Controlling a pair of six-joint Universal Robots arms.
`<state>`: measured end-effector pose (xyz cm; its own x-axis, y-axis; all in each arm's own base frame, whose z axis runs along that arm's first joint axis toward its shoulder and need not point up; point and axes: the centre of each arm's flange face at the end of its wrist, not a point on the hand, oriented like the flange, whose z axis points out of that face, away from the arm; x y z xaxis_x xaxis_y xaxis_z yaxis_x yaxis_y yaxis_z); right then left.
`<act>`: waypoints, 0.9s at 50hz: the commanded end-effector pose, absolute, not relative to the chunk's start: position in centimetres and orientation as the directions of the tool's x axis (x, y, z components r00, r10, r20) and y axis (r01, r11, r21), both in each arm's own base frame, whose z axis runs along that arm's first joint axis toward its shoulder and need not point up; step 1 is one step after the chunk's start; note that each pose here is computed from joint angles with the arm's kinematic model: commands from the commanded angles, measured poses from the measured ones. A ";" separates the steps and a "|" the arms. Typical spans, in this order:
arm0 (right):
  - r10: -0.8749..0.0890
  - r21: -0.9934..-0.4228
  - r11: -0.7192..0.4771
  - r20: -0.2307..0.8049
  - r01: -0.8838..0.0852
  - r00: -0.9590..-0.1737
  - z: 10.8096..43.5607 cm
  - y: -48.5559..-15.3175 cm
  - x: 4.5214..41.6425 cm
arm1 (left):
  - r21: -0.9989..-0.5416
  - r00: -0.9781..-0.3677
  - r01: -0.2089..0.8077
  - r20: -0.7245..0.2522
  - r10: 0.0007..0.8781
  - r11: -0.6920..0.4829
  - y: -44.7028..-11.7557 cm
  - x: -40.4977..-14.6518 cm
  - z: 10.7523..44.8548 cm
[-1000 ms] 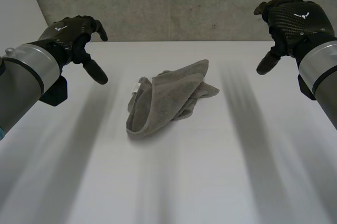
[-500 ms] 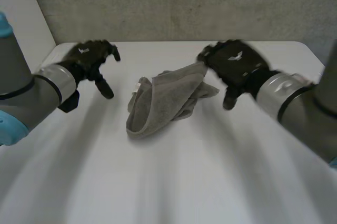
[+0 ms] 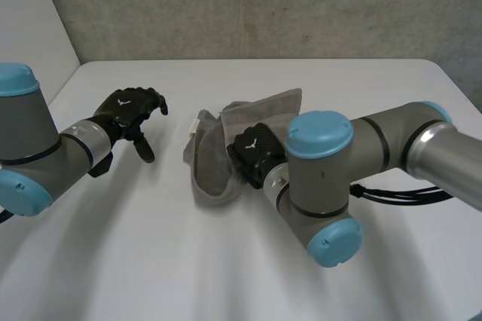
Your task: Fold the towel.
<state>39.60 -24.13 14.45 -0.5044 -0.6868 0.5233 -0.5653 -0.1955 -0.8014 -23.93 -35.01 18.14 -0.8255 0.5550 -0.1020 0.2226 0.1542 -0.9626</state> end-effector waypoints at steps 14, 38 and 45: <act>-0.672 -0.664 -0.009 0.557 -0.747 -0.488 17.2 -21.0 23.9 | -0.959 -0.790 0.236 -0.093 0.606 0.160 -33.0 -25.9 17.4; -0.493 -0.851 0.009 0.453 -0.525 -0.743 18.4 -22.8 21.3 | -0.973 -0.701 0.230 -0.149 0.697 0.024 -30.5 -32.1 12.7; -0.498 -0.856 0.012 0.443 -0.517 -0.746 18.2 -22.7 21.3 | -0.967 -0.735 0.248 -0.154 0.661 0.050 -31.5 -32.0 11.1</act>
<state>21.25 -22.84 18.41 -0.7463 -0.4911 0.4493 -0.5200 0.0087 -0.8541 -32.14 -30.83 12.13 -0.7132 0.6846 -0.1509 0.2350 0.0307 -0.9715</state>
